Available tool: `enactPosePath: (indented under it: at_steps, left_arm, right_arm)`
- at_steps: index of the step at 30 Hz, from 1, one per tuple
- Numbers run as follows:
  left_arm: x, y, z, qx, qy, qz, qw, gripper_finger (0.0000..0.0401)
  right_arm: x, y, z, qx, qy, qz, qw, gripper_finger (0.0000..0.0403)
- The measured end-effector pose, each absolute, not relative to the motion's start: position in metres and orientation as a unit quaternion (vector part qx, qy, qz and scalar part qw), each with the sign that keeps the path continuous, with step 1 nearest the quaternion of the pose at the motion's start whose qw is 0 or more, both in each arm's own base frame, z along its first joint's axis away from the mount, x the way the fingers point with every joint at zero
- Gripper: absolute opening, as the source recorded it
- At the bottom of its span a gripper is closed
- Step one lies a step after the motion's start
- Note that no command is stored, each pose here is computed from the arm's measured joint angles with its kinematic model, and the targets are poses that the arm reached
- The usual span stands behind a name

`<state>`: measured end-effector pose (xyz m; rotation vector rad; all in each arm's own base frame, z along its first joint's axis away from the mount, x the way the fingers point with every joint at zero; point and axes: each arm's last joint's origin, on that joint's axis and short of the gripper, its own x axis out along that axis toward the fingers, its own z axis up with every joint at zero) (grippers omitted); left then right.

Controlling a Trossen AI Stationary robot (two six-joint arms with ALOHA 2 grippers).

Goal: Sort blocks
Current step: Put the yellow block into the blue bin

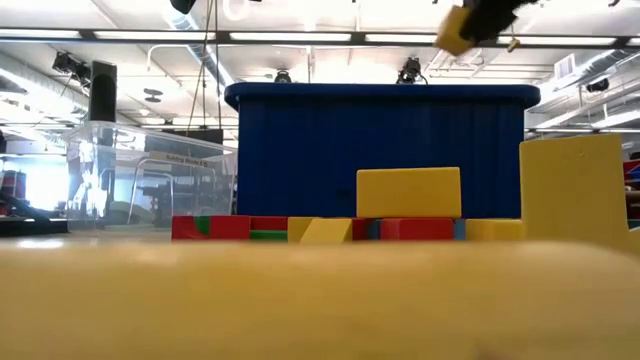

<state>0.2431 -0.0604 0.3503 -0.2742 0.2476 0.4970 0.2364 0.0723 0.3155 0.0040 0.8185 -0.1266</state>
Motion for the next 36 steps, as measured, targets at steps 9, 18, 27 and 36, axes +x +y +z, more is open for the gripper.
enactPosePath:
  at_steps: [9, 18, 27, 36]
  left_arm:
    - [0.243, -0.060, 0.350, -0.135, 0.122, 0.244, 0.952, 0.0214]
    - [0.243, -0.060, 0.350, -0.135, 0.122, 0.244, 0.952, 0.0214]
    - [0.243, -0.060, 0.350, -0.135, 0.121, 0.244, 0.952, 0.0214]
    - [0.243, -0.060, 0.350, -0.135, 0.122, 0.244, 0.952, 0.0214]
  right_arm:
    - [0.204, 0.005, 0.363, 0.069, 0.260, -0.210, 0.940, 0.0130]
    - [0.190, -0.077, 0.374, 0.063, 0.211, -0.376, 0.900, 0.0130]
    - [0.186, -0.173, 0.344, 0.104, 0.255, -0.453, 0.848, 0.0130]
    - [0.178, -0.205, 0.329, 0.123, 0.277, -0.471, 0.829, 0.0130]
